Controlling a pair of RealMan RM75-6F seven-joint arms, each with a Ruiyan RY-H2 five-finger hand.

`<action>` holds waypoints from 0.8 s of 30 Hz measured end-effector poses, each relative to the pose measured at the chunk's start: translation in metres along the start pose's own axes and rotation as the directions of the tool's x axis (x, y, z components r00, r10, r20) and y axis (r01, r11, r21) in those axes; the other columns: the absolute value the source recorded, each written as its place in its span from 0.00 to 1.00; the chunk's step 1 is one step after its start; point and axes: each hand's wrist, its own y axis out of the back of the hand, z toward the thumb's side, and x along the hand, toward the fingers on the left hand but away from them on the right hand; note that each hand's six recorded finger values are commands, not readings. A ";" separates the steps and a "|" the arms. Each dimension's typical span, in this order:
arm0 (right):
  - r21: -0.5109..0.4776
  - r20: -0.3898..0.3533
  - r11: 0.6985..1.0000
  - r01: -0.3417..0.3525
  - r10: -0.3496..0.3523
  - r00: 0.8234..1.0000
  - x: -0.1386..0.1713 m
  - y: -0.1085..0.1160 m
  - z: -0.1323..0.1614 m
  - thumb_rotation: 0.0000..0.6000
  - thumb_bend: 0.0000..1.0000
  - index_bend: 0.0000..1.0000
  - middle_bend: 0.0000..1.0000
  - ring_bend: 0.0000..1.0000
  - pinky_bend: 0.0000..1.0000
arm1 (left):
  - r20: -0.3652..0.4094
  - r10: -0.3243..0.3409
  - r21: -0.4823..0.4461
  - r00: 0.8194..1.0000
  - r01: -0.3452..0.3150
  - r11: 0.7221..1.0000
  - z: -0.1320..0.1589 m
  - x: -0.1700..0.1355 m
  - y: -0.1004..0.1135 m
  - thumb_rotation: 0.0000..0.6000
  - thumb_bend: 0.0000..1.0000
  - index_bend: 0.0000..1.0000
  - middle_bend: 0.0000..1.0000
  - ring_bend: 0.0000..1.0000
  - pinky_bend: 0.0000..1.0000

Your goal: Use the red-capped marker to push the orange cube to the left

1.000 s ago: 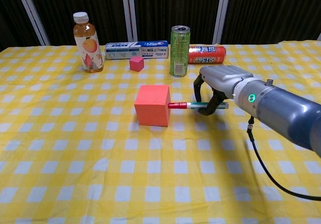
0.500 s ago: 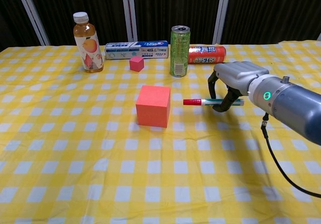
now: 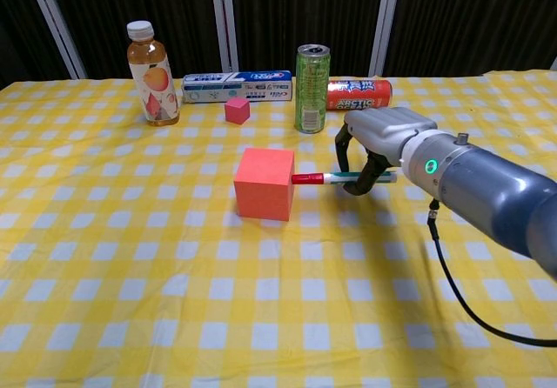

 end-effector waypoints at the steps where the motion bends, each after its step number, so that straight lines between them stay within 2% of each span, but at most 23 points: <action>1: 0.001 -0.004 1.000 -0.001 0.001 1.000 -0.001 -0.001 0.003 1.00 0.50 0.73 0.29 0.06 0.09 | -0.001 -0.001 -0.002 1.000 0.001 1.000 0.000 0.000 0.000 1.00 0.00 0.00 0.00 0.00 0.00; 14: 0.007 -0.060 1.000 -0.014 0.014 0.998 -0.010 -0.010 0.050 1.00 0.51 0.73 0.29 0.06 0.09 | -0.002 -0.019 -0.010 1.000 0.019 1.000 -0.001 0.001 -0.001 1.00 0.00 0.00 0.00 0.00 0.00; 20: 0.008 -0.048 1.000 -0.005 0.006 0.999 -0.009 -0.008 0.047 1.00 0.51 0.73 0.29 0.06 0.09 | -0.003 -0.021 -0.011 1.000 0.021 1.000 0.000 0.000 -0.001 1.00 0.00 0.00 0.00 0.00 0.00; 24: 0.016 -0.022 1.000 0.005 -0.005 1.000 -0.006 -0.004 0.033 1.00 0.51 0.73 0.29 0.06 0.09 | -0.001 -0.021 -0.012 1.000 0.021 1.000 0.000 0.000 -0.001 1.00 0.00 0.00 0.00 0.00 0.00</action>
